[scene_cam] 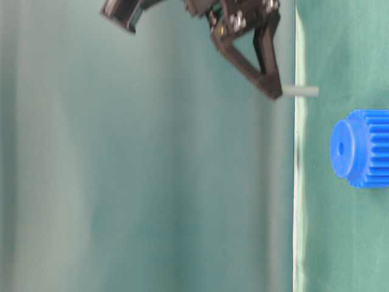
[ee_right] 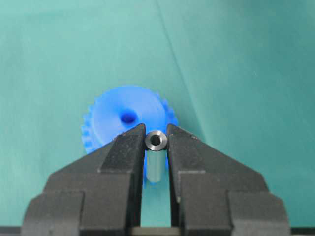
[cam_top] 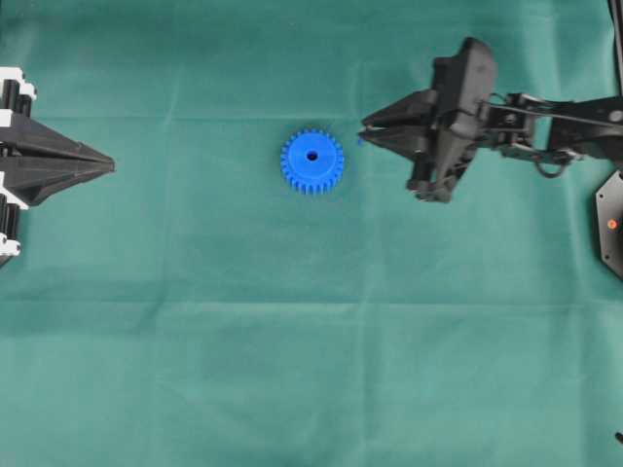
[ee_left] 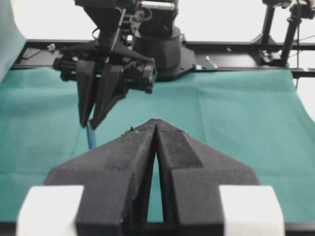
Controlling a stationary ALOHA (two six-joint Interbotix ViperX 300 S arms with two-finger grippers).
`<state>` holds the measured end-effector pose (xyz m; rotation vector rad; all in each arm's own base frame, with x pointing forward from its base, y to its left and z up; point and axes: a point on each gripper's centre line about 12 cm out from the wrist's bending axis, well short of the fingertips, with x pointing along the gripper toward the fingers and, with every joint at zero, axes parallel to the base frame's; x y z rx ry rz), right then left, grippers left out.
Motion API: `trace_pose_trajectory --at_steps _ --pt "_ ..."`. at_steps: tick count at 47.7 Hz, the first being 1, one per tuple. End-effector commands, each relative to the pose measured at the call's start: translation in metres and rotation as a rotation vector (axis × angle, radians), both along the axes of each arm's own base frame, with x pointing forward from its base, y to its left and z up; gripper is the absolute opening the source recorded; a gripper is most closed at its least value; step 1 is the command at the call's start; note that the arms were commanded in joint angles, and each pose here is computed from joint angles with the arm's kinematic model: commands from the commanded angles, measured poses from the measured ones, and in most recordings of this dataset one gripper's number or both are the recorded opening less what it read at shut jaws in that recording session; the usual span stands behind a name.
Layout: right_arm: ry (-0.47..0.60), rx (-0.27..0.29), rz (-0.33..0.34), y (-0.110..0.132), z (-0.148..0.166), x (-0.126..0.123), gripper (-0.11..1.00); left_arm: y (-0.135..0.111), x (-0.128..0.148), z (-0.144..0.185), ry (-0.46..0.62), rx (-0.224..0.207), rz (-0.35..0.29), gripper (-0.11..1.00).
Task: Insert the shaft placed at a random location into the center hole of the medium gear at another random location.
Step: 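Carry the shaft left with the right gripper over the blue gear's hole, then align the shaft with the gear's center hole and lower it in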
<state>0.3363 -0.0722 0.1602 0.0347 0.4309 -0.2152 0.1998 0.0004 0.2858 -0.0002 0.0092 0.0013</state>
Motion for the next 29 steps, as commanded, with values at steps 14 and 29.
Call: trace_pose_trajectory --at_steps 14,29 --pt "-0.063 -0.006 0.023 0.000 0.011 0.051 0.14 0.000 0.003 0.007 -0.015 0.003 0.001 0.00" --pt "-0.059 0.014 0.017 0.001 0.008 0.054 0.14 0.000 0.002 0.007 -0.017 0.005 0.001 0.00"
